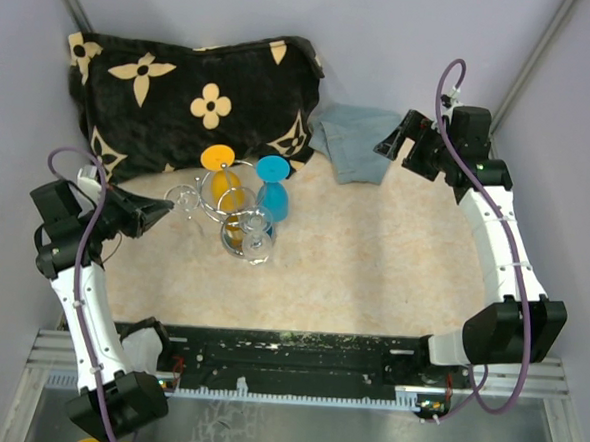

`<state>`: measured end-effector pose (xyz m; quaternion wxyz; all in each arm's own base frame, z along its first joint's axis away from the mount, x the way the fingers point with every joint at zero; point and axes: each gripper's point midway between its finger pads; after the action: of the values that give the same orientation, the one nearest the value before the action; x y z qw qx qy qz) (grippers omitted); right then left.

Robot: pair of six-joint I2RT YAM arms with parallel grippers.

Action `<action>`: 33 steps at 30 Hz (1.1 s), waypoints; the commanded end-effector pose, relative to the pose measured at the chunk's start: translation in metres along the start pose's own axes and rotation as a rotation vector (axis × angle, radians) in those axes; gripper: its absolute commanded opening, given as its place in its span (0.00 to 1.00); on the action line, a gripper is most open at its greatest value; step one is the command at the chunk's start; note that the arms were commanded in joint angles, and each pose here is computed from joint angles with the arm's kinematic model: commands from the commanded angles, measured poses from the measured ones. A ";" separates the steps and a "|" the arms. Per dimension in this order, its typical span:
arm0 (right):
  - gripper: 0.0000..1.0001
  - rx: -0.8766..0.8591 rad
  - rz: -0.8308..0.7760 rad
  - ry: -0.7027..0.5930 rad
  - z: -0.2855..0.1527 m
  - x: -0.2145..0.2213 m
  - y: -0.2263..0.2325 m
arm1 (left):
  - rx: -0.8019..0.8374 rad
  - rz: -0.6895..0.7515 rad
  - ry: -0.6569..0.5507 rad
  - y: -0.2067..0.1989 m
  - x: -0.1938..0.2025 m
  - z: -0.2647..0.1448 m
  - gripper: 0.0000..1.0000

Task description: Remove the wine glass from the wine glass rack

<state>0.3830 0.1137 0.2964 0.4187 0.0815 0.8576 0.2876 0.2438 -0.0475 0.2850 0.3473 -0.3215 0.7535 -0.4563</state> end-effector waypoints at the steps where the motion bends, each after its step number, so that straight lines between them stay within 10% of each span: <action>1: 0.91 -0.048 -0.039 -0.062 -0.005 -0.019 0.011 | 0.022 0.032 -0.062 -0.016 -0.009 -0.009 0.00; 33: 0.92 -0.062 -0.070 -0.050 0.000 -0.023 0.014 | 0.005 0.057 -0.148 -0.018 -0.023 -0.019 0.00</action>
<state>0.3861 0.1171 0.2899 0.4117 0.0653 0.8610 0.2912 0.2432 -0.0299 0.2933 0.3798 -0.3527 0.7377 -0.4327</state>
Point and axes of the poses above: each gripper's point midway between its finger pads, its own z axis out along the fingers, its own y axis along the line the jaws close on, x = y × z, and after that the axes turned 1 degree about -z, right-handed
